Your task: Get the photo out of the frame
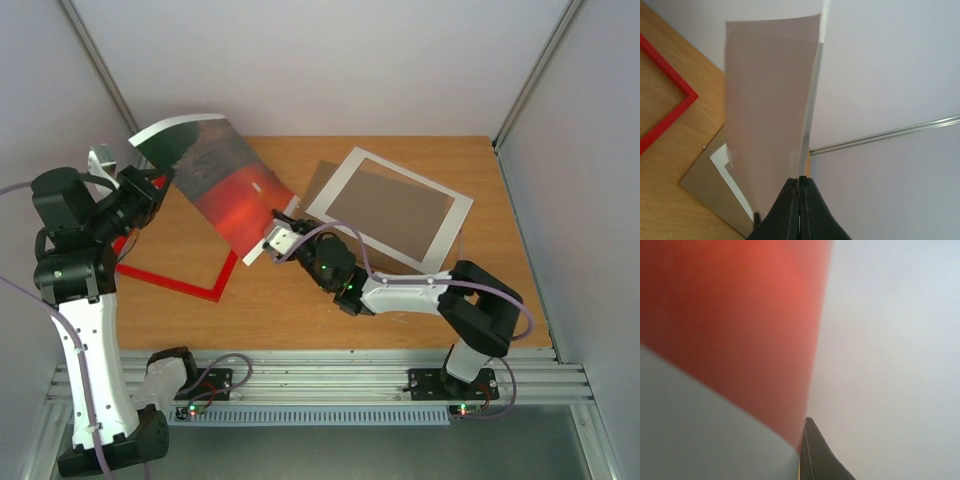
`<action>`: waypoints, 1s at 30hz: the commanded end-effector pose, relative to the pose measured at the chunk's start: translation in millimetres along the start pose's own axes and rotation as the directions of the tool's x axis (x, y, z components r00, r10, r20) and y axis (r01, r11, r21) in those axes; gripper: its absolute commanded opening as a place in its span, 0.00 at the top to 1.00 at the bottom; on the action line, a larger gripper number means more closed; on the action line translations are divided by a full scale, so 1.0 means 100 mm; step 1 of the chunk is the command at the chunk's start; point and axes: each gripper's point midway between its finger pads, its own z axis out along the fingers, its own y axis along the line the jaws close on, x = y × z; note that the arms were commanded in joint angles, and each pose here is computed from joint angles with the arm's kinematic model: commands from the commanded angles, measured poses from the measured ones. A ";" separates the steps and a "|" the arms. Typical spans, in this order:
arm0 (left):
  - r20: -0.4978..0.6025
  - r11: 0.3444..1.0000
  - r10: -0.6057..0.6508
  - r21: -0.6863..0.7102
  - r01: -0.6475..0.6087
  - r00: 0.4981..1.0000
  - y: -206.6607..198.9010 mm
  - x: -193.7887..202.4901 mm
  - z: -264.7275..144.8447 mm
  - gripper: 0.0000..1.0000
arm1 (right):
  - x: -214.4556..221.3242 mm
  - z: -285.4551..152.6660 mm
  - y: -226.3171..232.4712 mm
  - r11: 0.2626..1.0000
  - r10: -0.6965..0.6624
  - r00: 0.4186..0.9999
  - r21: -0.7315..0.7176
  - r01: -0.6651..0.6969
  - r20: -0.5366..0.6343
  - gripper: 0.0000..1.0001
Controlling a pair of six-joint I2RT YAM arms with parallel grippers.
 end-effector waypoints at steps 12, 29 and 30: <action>-0.242 0.996 -0.013 0.082 0.034 0.970 0.32 0.57 0.89 1.00 | 0.21 -0.54 -0.84 0.930 -0.281 0.932 0.176 0.323 -0.230 0.95; -0.310 0.989 0.108 -0.063 -0.133 0.945 0.66 0.84 1.27 0.41 | 0.36 -0.93 -1.60 0.749 -0.391 0.797 0.344 0.566 -0.459 0.98; -0.300 0.987 0.111 -0.081 -0.142 0.947 0.68 0.81 1.23 0.39 | 0.33 -0.91 -1.65 0.739 -0.398 0.791 0.350 0.576 -0.464 0.98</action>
